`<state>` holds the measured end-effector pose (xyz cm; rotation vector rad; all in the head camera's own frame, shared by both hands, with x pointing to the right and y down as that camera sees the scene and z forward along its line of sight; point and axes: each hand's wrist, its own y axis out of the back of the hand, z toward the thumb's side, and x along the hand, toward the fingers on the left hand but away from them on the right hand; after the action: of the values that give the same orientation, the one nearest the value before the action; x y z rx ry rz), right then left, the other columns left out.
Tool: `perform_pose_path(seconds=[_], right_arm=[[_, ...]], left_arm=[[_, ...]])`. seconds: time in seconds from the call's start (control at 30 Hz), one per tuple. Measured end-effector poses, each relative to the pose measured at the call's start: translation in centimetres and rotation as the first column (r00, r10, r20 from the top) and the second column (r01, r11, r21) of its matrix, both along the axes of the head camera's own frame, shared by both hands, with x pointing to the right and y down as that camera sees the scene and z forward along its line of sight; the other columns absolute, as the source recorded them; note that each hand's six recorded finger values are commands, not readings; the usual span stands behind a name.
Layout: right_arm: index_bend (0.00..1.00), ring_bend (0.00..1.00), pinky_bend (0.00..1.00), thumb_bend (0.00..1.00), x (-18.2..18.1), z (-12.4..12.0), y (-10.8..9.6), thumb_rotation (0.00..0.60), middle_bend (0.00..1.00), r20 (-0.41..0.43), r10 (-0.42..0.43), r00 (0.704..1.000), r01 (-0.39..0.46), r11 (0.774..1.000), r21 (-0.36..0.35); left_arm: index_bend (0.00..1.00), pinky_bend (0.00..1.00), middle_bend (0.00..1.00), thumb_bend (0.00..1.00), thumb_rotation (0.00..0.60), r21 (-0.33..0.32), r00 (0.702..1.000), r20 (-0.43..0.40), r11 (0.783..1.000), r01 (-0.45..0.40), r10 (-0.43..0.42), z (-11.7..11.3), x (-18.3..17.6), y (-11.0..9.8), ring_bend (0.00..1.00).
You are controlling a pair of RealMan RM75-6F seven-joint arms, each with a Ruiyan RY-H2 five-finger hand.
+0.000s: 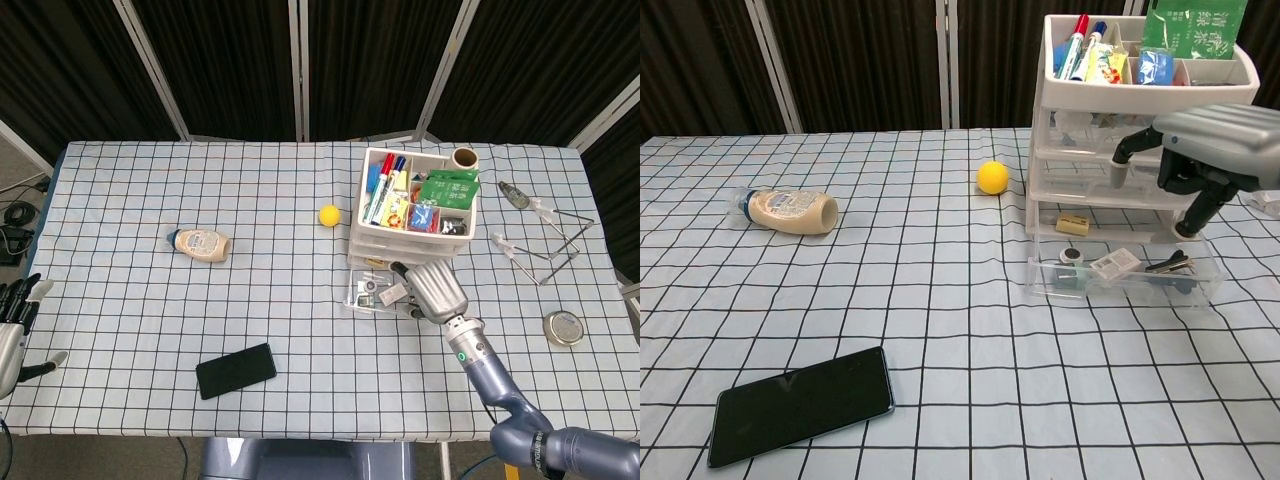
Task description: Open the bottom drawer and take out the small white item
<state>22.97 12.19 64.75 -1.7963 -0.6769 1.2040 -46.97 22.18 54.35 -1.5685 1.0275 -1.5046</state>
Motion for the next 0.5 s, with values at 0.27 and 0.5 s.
perform_pose_path(seconds=[0.27,0.5], right_arm=[[0.43,1.00,0.82,0.02,-0.3,1.5,0.1,0.600,1.00,-0.054,-0.096,0.994,0.095,0.995,-0.021],[0.42,1.00,0.82,0.02,-0.9,2.0,0.0,0.600,1.00,-0.074,-0.182,0.981,0.183,0.983,0.014]], left_arm=[[0.00,0.00,0.00,0.00,0.600,0.004,1.000,0.003,1.000,0.003,-0.004,0.1,-0.1,-0.2,0.00],[0.00,0.00,0.00,0.00,0.600,-0.004,1.000,0.008,1.000,0.009,-0.009,0.5,-0.3,-0.3,0.00]])
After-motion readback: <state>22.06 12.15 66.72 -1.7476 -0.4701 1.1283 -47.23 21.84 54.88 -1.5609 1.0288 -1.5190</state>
